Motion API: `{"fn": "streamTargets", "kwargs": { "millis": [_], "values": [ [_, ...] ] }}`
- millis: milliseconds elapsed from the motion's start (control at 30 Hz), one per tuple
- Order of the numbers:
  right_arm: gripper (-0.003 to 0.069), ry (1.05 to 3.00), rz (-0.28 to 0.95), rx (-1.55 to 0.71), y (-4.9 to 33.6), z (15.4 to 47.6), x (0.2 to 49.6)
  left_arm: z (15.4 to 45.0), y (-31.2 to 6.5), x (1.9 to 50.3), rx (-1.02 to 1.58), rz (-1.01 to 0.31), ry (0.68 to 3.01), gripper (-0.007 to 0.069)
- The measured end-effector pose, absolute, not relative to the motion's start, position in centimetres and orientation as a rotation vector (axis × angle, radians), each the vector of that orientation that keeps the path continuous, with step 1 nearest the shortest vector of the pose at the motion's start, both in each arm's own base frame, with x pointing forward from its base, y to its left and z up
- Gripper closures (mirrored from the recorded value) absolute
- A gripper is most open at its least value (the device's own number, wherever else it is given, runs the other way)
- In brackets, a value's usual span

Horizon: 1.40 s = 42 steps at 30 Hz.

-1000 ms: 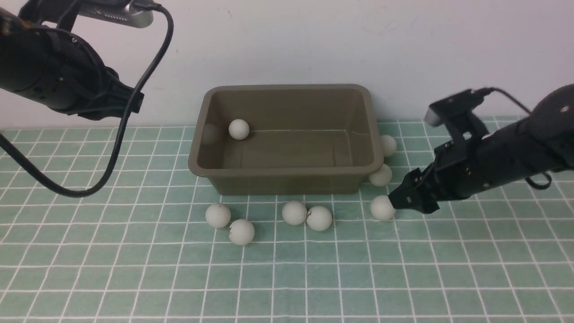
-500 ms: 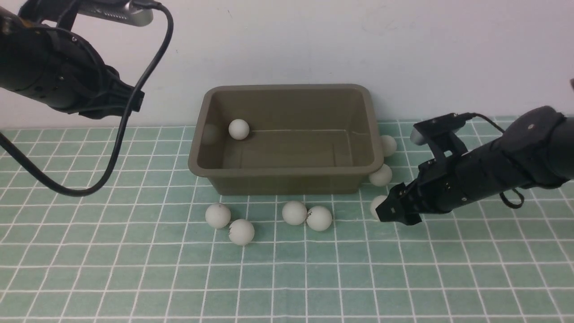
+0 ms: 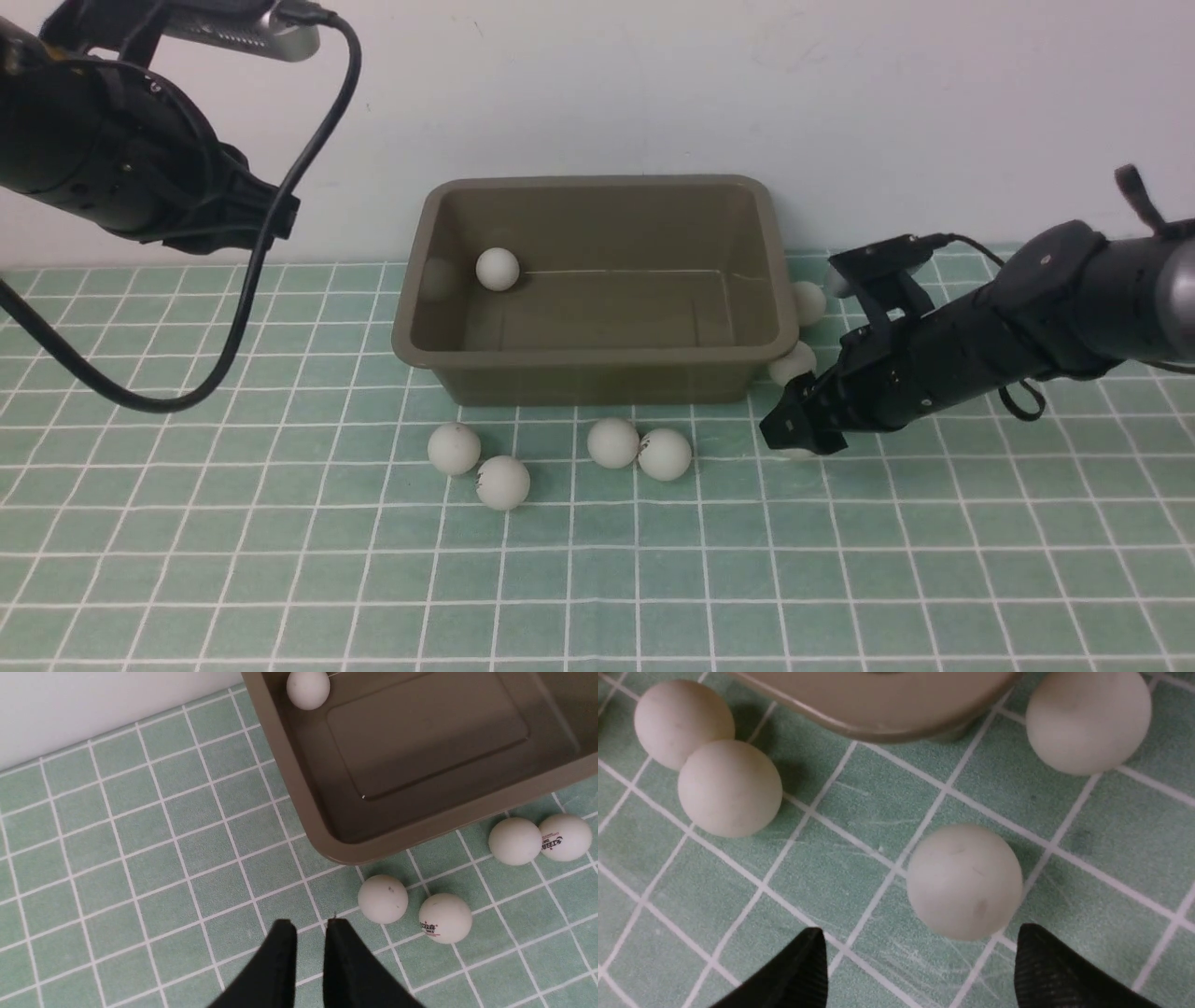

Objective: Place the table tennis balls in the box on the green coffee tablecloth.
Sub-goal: 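Reach for and grasp a ping pong ball on the table, then release the ping pong ball into the bin and lift the gripper away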

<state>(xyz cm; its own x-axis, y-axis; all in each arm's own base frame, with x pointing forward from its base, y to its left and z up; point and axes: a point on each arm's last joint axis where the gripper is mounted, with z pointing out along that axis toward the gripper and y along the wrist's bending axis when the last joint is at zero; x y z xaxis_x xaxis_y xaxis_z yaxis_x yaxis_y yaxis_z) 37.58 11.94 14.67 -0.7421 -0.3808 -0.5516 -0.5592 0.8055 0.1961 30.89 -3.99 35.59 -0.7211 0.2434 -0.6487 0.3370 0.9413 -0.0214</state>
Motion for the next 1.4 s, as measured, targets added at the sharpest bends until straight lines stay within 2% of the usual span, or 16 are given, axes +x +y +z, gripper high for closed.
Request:
{"fn": "streamTargets", "kwargs": {
  "millis": [167, 400, 767, 1000, 1100, 1300, 1400],
  "values": [
    [0.0210, 2.492, 0.473, -0.679, 11.9, 14.7, 37.7, 35.6, -4.0, 30.9, 0.409, -0.180, 2.409, 0.0553],
    [0.0333, 2.497, 0.470, -0.650, 11.8, 14.7, 37.8, 35.6, -4.0, 30.9, 0.409, -0.180, 2.409, 0.0553],
    [0.0330, 2.496, 0.451, -0.669, 11.6, 15.3, 37.6, 35.6, -4.0, 30.9, 0.408, -0.180, 2.408, 0.0553],
    [0.0330, 2.345, 0.395, -0.610, 9.7, 22.6, 36.7, 35.6, -4.0, 30.9, 0.408, -0.180, 2.408, 0.0553],
    [0.0330, 2.290, 0.426, -0.596, 10.0, 24.7, 36.8, 35.6, -4.0, 30.9, 0.408, -0.179, 2.407, 0.0553],
    [0.0330, 2.254, 0.483, -0.695, 12.0, 25.3, 38.2, 35.6, -4.0, 30.9, 0.408, -0.179, 2.407, 0.0553],
    [0.0330, 2.240, 0.519, -0.763, 14.1, 24.4, 40.1, 35.6, -4.0, 30.9, 0.408, -0.178, 2.405, 0.0553]
  ]
}}
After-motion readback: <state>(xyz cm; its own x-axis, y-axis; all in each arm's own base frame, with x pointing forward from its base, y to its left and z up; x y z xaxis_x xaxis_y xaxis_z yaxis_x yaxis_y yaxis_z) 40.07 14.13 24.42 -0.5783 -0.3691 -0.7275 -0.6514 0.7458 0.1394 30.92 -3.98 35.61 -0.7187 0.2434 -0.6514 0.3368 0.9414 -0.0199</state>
